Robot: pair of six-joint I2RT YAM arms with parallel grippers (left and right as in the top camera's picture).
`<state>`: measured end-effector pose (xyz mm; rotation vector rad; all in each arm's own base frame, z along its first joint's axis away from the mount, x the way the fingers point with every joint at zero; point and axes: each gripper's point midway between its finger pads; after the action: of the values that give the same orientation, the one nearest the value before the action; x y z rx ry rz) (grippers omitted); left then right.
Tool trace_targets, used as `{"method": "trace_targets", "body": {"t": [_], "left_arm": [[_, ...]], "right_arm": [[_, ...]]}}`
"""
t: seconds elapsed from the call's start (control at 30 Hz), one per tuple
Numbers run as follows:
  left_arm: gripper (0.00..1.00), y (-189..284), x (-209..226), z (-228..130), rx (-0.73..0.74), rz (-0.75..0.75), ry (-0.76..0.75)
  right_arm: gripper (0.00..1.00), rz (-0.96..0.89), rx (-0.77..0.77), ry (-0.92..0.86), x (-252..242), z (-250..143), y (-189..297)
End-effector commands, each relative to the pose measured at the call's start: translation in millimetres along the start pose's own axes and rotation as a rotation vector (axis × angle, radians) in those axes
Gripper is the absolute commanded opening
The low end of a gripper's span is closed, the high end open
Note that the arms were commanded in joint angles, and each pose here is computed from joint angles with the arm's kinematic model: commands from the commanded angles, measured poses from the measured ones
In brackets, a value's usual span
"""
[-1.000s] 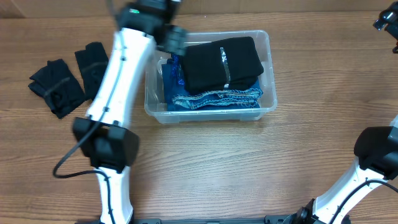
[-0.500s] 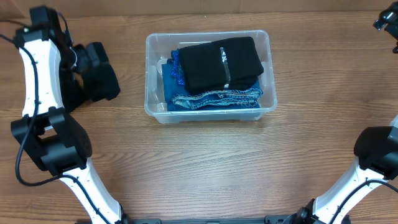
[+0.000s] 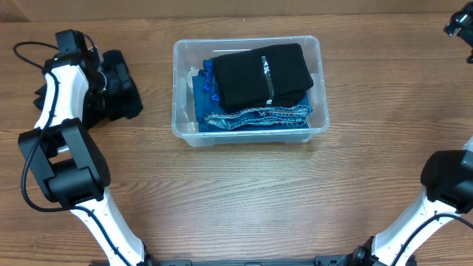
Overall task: Pack container
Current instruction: 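Grasp the second black cloth item with the left gripper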
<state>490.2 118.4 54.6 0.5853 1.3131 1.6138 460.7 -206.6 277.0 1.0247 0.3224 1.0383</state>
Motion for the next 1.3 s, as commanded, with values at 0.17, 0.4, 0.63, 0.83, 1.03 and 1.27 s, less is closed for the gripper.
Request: {"method": "trace_targets", "body": {"t": [0.17, 0.4, 0.63, 0.83, 1.03, 1.27], "left_arm": [[0.75, -18, -29, -13, 0.017, -0.022, -0.14], [0.72, -18, -17, -13, 0.019, 0.034, -0.098], [0.67, -36, -13, -22, 0.057, 0.044, -0.082], [0.28, -66, -4, -41, 0.13, 0.064, -0.065], [0.04, -56, -8, -35, 0.131, 0.06, -0.066], [0.04, 13, -26, -3, 0.142, 0.057, -0.085]], "right_arm": [[1.0, 0.003, -0.015, -0.002, 0, 3, 4], [1.0, 0.003, -0.015, -0.002, 0, 3, 4], [1.0, 0.003, -0.015, -0.002, 0, 3, 4], [1.0, 0.003, -0.015, -0.002, 0, 3, 4], [1.0, 0.003, -0.015, -0.002, 0, 3, 4], [1.0, 0.003, -0.015, -0.002, 0, 3, 4]]}}
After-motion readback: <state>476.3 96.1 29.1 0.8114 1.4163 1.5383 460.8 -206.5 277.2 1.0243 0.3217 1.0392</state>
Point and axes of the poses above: each gripper's point midway between its finger pads, its own y axis back along the fingers, its own x axis along the line the jaws close on, z = x × y, and after that the axes turned 5 degrees about y, right-handed
